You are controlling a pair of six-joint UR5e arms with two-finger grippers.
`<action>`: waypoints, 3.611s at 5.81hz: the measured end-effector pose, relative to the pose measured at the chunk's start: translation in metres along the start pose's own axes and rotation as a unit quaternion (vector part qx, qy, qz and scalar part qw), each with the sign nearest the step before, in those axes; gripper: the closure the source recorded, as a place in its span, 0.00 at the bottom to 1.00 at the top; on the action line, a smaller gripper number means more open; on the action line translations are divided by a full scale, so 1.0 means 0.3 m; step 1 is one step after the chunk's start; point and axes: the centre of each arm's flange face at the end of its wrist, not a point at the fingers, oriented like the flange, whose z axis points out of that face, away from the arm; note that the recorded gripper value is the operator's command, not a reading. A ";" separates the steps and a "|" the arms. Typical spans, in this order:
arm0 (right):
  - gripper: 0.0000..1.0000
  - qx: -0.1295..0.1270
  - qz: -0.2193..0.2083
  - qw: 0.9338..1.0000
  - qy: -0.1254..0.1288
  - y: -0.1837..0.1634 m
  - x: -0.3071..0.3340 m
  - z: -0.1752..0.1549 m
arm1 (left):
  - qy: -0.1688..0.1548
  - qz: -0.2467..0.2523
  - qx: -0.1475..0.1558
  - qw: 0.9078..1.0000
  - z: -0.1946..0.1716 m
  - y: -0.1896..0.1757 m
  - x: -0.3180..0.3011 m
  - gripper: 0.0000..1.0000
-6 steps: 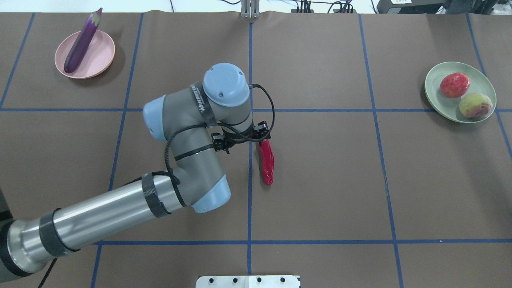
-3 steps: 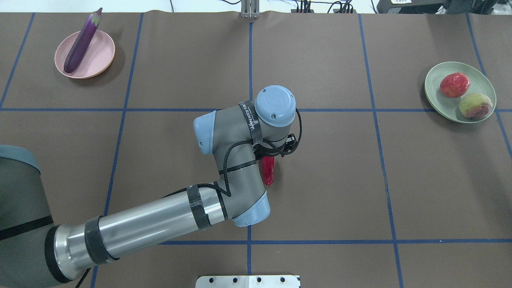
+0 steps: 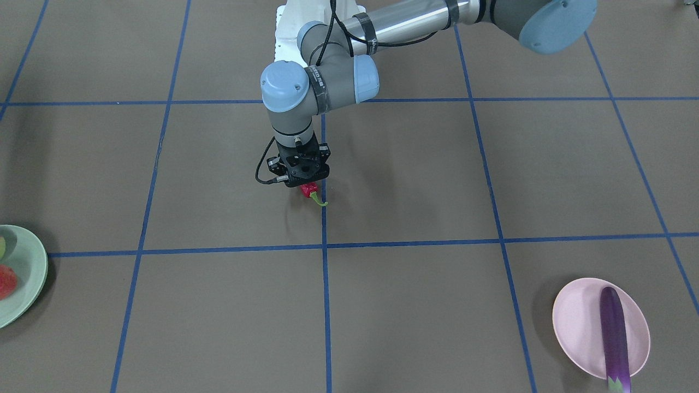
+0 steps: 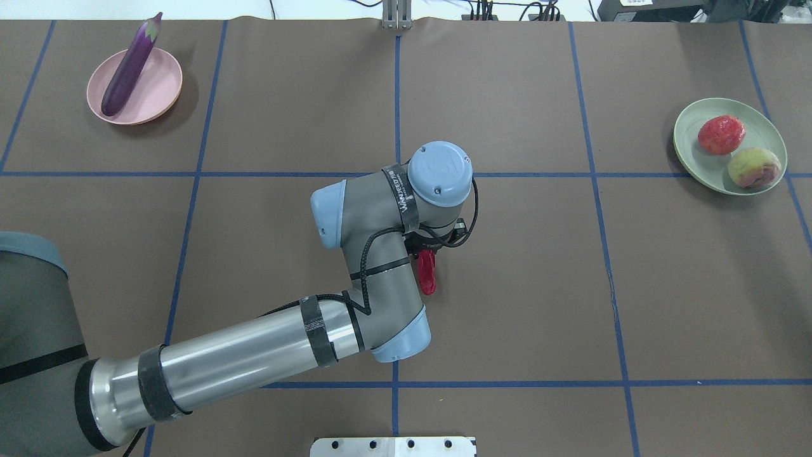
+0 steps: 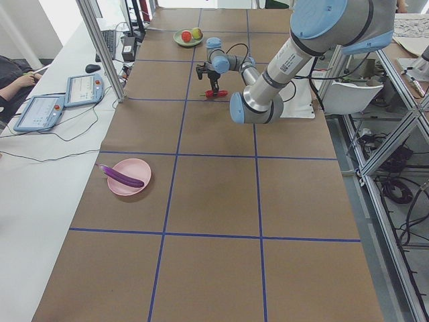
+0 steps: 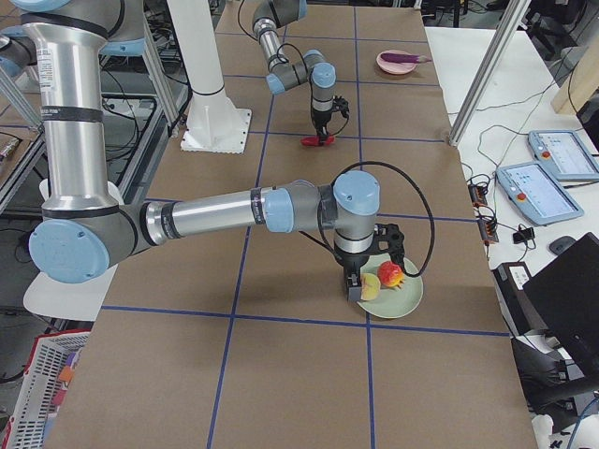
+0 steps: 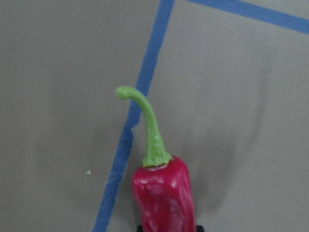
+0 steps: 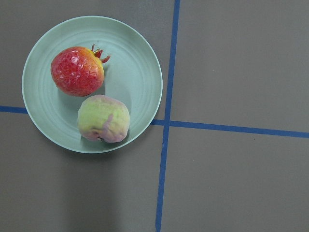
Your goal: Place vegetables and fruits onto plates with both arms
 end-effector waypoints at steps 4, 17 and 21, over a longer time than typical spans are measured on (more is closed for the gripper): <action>0.00 -0.002 0.001 1.000 -0.003 0.002 -0.003 0.006 | -0.009 0.134 0.009 0.991 -0.210 -0.708 -0.440 1.00; 0.00 -0.003 -0.003 1.000 -0.005 0.000 -0.017 0.011 | -0.038 0.170 -0.020 0.985 -0.577 -1.335 -2.218 0.00; 0.00 -0.003 -0.005 1.000 -0.007 0.006 -0.020 0.009 | -0.026 0.178 -0.036 0.983 -0.624 -0.792 -2.708 0.00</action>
